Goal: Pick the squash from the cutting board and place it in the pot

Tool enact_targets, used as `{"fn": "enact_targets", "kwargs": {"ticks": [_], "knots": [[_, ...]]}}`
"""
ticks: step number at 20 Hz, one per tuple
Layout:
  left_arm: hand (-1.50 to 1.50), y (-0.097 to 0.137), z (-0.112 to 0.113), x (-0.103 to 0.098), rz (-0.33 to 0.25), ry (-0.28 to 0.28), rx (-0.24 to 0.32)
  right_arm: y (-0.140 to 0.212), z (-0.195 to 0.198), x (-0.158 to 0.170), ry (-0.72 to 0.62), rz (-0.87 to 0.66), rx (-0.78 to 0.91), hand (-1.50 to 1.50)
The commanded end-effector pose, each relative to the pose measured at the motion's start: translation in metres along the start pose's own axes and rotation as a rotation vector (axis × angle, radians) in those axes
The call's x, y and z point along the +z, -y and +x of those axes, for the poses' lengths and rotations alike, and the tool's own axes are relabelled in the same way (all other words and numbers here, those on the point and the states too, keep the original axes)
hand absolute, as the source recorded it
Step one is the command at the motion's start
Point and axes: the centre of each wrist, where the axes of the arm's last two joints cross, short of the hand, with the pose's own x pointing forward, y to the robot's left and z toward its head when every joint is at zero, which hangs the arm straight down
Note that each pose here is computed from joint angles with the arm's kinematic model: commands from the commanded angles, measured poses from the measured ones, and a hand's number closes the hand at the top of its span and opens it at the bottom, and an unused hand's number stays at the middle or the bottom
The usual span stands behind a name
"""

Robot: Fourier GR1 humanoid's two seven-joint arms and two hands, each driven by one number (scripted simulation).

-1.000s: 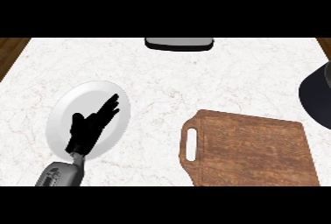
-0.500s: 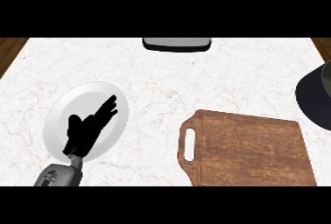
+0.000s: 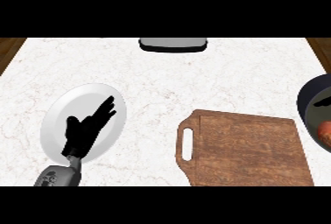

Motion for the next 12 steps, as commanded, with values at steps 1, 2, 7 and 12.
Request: {"fn": "enact_targets", "kwargs": {"ticks": [1, 2, 7, 12], "knots": [[0.0, -0.004, -0.021, 0.005, 0.02, -0.054, 0.011, -0.018, 0.004, -0.018, 0.157, -0.139, -0.248, -1.5], [0.0, -0.011, -0.006, 0.005, 0.028, -0.044, 0.019, -0.032, 0.009, -0.029, 0.195, -0.197, -0.335, -1.5], [0.0, -0.014, -0.002, 0.0, 0.033, -0.049, 0.008, 0.006, -0.006, -0.017, 0.278, -0.408, -0.661, -1.5], [0.0, 0.008, -0.001, 0.0, 0.005, -0.033, -0.005, 0.041, -0.024, 0.005, 0.189, -0.592, -0.869, -1.5]]}}
